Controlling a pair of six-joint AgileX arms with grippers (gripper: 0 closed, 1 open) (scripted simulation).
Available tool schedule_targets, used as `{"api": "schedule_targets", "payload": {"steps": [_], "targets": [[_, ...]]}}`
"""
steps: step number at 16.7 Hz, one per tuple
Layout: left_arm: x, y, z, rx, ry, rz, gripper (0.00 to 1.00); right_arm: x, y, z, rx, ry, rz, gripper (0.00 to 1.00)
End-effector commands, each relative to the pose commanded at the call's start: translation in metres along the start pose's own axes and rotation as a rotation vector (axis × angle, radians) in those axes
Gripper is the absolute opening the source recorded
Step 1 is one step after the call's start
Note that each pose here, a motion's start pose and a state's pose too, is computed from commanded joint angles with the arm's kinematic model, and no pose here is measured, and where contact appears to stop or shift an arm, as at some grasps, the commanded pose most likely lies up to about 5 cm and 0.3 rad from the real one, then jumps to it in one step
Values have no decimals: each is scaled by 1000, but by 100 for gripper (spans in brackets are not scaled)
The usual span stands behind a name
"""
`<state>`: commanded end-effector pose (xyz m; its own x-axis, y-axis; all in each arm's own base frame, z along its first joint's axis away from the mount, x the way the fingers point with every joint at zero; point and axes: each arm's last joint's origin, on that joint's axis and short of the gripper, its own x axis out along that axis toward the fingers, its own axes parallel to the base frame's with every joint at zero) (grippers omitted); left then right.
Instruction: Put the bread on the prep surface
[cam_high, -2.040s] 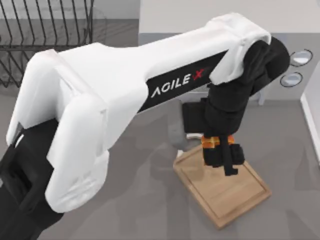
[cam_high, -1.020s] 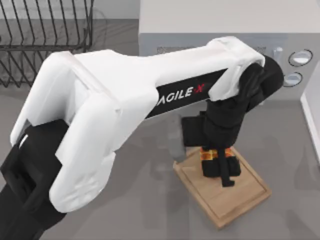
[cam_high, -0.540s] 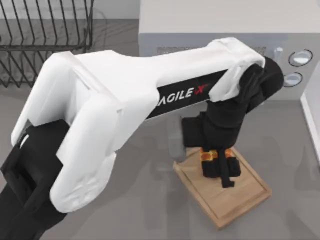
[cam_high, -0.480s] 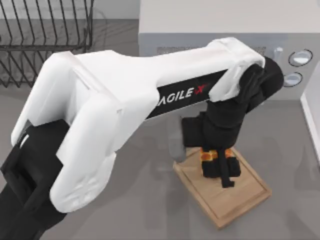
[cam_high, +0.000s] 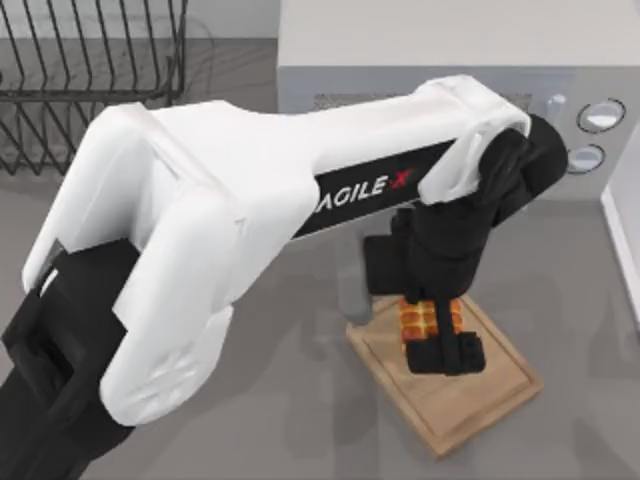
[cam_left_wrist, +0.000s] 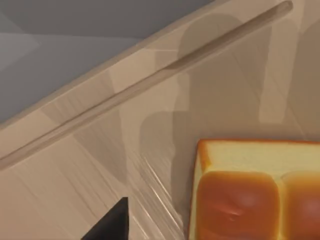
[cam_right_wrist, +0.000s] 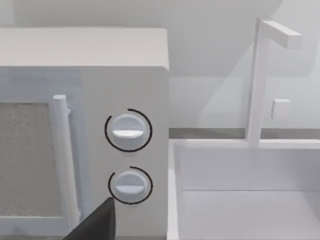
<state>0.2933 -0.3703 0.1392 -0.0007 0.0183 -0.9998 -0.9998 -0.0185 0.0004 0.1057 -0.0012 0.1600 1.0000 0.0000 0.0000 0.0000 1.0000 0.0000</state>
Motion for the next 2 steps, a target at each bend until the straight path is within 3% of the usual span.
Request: {"api": "schedule_targets", "payload": {"steps": [2], "targets": [[0,0,0,0,0,0,100,0,0,0,0,0,0,100]]}}
